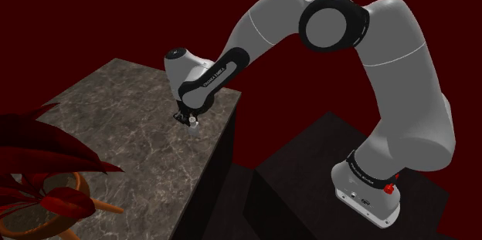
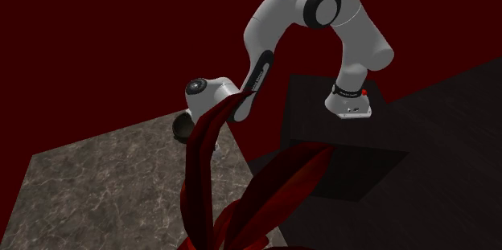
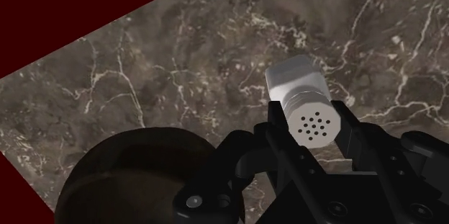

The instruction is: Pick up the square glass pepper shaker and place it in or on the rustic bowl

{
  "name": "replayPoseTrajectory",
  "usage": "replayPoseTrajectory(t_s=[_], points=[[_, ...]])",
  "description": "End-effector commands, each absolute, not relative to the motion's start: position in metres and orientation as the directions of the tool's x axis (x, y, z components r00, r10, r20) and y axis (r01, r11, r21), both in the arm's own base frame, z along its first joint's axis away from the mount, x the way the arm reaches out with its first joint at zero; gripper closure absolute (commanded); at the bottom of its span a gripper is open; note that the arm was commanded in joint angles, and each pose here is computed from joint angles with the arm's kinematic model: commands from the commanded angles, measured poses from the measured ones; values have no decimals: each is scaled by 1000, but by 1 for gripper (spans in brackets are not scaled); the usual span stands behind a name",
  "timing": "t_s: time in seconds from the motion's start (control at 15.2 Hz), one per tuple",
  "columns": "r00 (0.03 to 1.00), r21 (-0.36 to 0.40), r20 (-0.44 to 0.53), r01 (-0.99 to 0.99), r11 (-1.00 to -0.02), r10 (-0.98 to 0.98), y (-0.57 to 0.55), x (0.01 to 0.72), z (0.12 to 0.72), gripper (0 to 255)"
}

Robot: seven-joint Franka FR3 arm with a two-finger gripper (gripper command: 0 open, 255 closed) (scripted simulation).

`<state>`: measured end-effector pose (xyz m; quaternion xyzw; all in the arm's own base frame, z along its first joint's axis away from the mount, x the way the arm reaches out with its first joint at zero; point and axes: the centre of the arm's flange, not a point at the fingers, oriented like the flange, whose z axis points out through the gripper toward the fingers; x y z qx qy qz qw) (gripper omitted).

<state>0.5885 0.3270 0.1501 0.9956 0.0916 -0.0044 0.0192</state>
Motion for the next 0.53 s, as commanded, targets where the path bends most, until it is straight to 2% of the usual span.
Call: replayPoseTrajectory(t_s=[0.0,0.46], points=[[983,38,-13,182,-982,182,328,589,161,255],[983,38,-13,182,-982,182,328,589,198,255]])
